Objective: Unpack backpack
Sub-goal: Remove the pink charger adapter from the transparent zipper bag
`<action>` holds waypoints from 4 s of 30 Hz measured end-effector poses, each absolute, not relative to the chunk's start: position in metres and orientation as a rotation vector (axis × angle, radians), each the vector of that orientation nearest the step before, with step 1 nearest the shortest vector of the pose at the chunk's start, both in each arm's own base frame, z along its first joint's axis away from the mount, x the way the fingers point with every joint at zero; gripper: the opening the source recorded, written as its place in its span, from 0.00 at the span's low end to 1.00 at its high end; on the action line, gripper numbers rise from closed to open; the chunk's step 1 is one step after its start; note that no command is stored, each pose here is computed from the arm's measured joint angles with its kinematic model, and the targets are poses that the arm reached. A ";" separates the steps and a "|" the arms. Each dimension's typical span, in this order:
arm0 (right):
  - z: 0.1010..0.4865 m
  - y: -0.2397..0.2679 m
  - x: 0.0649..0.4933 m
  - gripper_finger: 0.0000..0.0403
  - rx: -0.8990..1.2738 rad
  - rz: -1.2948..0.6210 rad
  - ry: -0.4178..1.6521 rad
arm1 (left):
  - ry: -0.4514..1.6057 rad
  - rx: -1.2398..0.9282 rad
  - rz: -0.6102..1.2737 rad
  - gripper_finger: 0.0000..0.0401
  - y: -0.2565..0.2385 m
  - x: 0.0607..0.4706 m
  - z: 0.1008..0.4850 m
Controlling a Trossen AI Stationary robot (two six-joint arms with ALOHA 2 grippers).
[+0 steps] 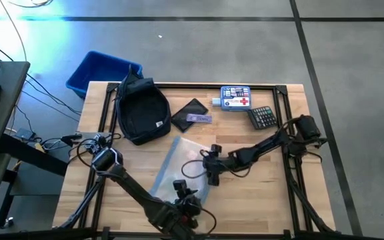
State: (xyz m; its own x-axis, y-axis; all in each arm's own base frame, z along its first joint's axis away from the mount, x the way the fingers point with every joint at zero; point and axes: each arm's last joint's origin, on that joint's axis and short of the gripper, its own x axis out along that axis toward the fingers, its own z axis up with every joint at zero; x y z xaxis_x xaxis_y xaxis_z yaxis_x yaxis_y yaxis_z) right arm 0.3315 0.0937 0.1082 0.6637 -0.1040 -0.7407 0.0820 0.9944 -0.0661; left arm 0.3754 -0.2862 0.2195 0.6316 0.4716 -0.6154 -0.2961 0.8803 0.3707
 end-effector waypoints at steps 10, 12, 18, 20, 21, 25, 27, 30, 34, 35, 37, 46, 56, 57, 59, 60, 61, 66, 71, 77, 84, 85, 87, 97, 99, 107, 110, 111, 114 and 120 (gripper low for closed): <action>0.110 0.097 0.331 0.54 -0.028 -0.126 0.814 | 0.907 0.227 0.886 0.33 -0.224 0.357 0.205; 0.110 0.098 0.331 0.54 -0.025 -0.123 0.812 | 0.959 0.252 0.916 0.28 -0.205 0.360 0.189; 0.110 0.098 0.331 0.54 -0.005 -0.124 0.813 | 1.172 0.211 0.945 0.07 -0.145 0.376 0.146; 0.112 0.098 0.331 0.54 -0.003 -0.122 0.810 | 1.192 0.208 0.955 0.02 -0.131 0.379 0.135; 0.111 0.098 0.331 0.54 -0.001 -0.118 0.814 | 1.200 0.214 0.950 0.01 -0.126 0.380 0.131; 0.113 0.098 0.329 0.54 0.006 -0.112 0.828 | 1.249 0.236 0.808 0.01 -0.121 0.388 0.122; 0.115 0.098 0.327 0.54 -0.001 -0.128 0.843 | 1.214 0.294 0.651 0.00 -0.132 0.398 0.120; 0.121 0.097 0.322 0.54 -0.025 -0.148 0.867 | 1.140 0.387 0.560 0.00 -0.149 0.402 0.119; 0.122 0.099 0.315 0.54 -0.086 -0.193 0.906 | 1.189 0.378 0.569 0.00 -0.150 0.396 0.117; 0.122 0.100 0.313 0.54 -0.105 -0.197 0.909 | 1.199 0.376 0.576 0.00 -0.149 0.395 0.116; 0.122 0.104 0.309 0.54 -0.145 -0.197 0.931 | 1.203 0.379 0.585 0.00 -0.147 0.392 0.112; 0.110 0.099 0.299 0.54 -0.242 -0.170 0.927 | 1.208 0.409 0.610 0.00 -0.145 0.384 0.104; 0.116 0.066 0.322 0.68 -0.147 0.001 0.805 | 1.160 0.457 0.530 0.00 -0.144 0.396 0.103; 0.116 0.061 0.324 0.69 -0.126 0.013 0.799 | 1.153 0.459 0.525 0.00 -0.144 0.397 0.103; 0.118 0.053 0.327 0.73 -0.074 0.040 0.776 | 1.150 0.466 0.519 0.00 -0.144 0.398 0.103; 0.118 0.049 0.329 0.74 -0.050 0.052 0.768 | 1.149 0.469 0.517 0.00 -0.144 0.398 0.103; 0.117 0.047 0.330 0.75 -0.036 0.057 0.762 | 1.148 0.471 0.516 0.00 -0.144 0.398 0.103; 0.103 0.045 0.333 0.75 -0.030 0.071 0.781 | 1.138 0.471 0.519 0.00 -0.144 0.399 0.103; 0.098 0.048 0.335 0.65 -0.030 0.081 0.768 | 1.139 0.470 0.522 0.00 -0.145 0.398 0.103; 0.106 0.048 0.333 0.28 -0.035 0.085 0.782 | 1.171 0.457 0.562 0.00 -0.145 0.391 0.103; 0.122 0.056 0.321 0.05 -0.082 0.087 0.835 | 1.220 0.481 0.596 0.00 -0.146 0.383 0.103; 0.124 0.058 0.319 0.04 -0.092 0.087 0.845 | 1.225 0.486 0.597 0.00 -0.145 0.382 0.103; 0.128 0.065 0.313 0.02 -0.121 0.081 0.866 | 1.233 0.495 0.603 0.00 -0.145 0.381 0.103; 0.134 0.097 0.291 0.00 -0.226 0.154 0.947 | 1.264 0.515 0.617 0.00 -0.143 0.375 0.101; 0.136 0.101 0.291 0.00 -0.251 0.173 0.929 | 1.270 0.518 0.618 0.00 -0.143 0.373 0.100; 0.141 0.104 0.297 0.03 -0.220 0.143 0.839 | 1.290 0.506 0.623 0.00 -0.141 0.369 0.095; 0.150 0.108 0.303 0.11 -0.191 0.150 0.728 | 1.289 0.506 0.623 0.00 -0.141 0.369 0.095; 0.153 0.111 0.304 0.15 -0.181 0.158 0.693 | 1.289 0.506 0.622 0.00 -0.141 0.369 0.095; 0.156 0.117 0.305 0.26 -0.172 0.176 0.653 | 1.284 0.518 0.614 0.00 -0.143 0.369 0.095; 0.150 0.120 0.303 0.52 -0.215 0.104 0.665 | 1.200 0.631 0.497 0.00 -0.159 0.377 0.097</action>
State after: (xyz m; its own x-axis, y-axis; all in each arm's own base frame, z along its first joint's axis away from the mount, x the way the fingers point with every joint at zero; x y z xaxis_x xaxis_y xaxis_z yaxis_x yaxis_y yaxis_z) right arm 0.3033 0.1200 0.1501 0.7826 0.0270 -0.6219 -0.1643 0.9726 -0.1644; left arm 0.3771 -0.1586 0.0973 0.2936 0.6585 -0.6929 -0.0239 0.7297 0.6833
